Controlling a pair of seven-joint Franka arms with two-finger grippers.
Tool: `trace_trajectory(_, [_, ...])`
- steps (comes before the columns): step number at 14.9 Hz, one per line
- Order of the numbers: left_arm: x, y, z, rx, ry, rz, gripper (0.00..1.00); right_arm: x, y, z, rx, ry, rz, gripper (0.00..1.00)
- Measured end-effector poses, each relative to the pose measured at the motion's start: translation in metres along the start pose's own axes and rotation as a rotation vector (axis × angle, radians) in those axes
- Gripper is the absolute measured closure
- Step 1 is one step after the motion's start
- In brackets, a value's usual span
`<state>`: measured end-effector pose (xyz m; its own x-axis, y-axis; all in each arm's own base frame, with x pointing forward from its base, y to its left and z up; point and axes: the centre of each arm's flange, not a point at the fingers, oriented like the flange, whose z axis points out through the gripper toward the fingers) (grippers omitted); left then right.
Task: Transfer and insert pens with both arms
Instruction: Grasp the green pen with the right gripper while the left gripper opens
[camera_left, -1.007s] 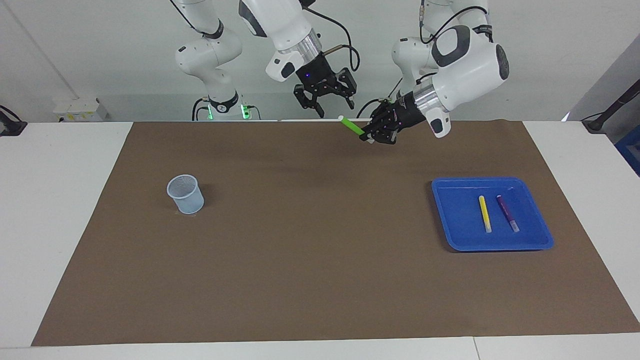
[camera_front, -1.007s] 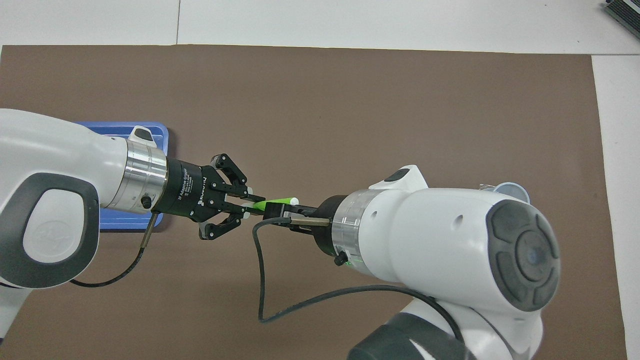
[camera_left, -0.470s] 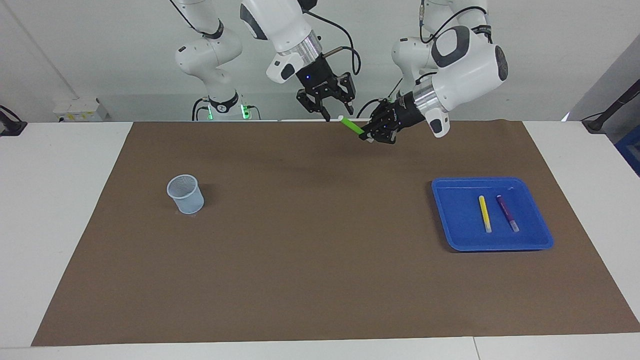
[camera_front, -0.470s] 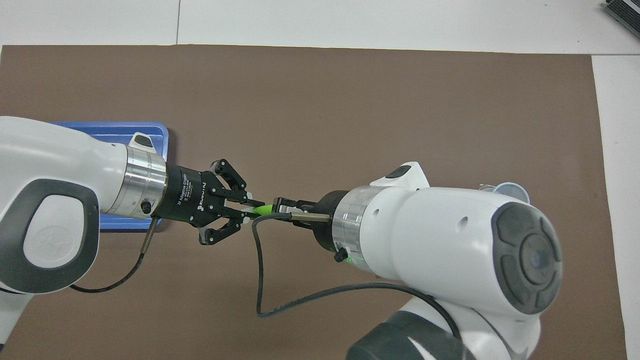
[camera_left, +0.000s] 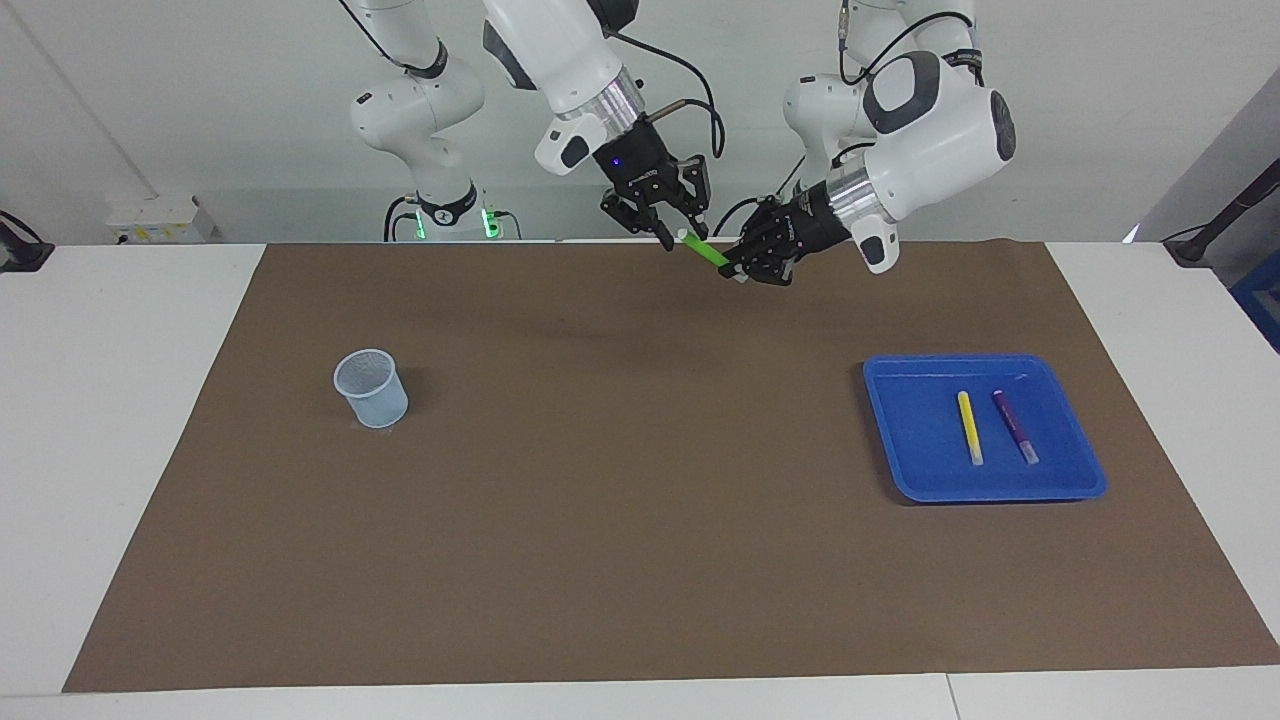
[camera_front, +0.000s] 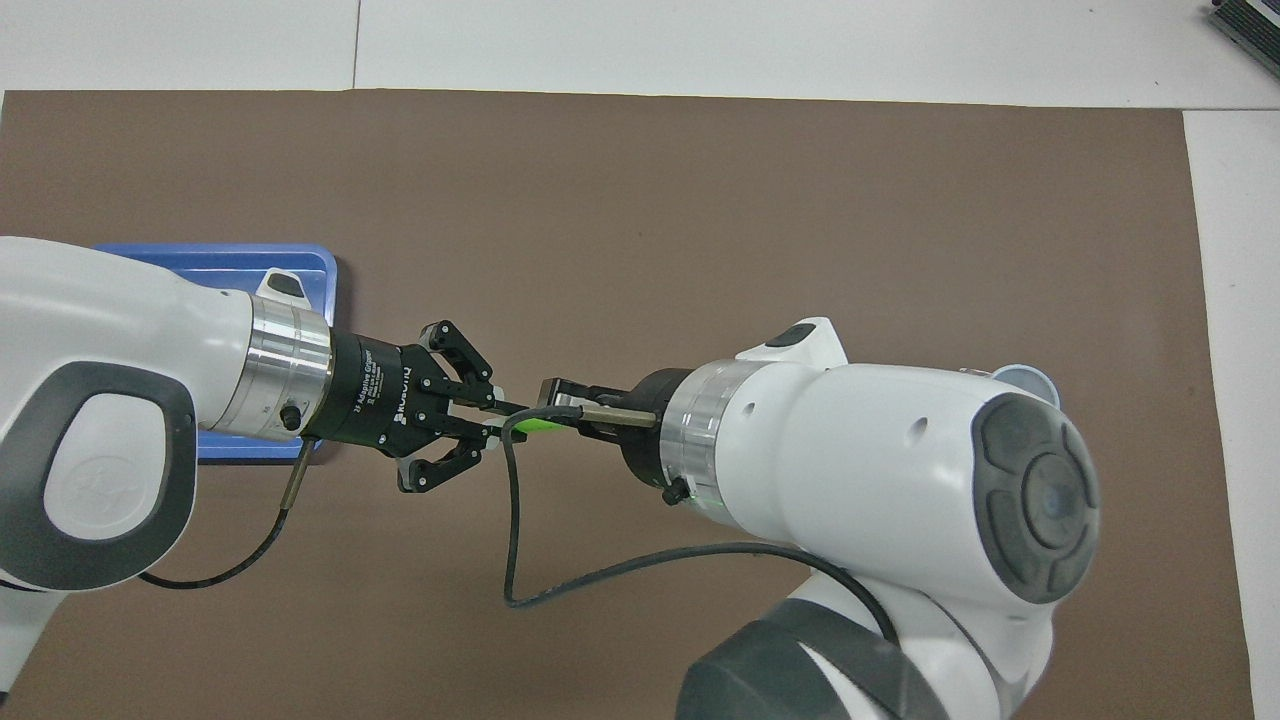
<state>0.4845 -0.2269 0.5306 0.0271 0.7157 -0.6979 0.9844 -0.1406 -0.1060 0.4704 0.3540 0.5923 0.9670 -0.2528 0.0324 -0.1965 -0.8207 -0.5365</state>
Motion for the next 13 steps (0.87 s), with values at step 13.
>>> trace_trajectory(13, [0.0003,-0.0010,0.0037,0.007,-0.017,-0.009,0.83,-0.0021,-0.0028,-0.0004,0.014,-0.002,0.003,0.79])
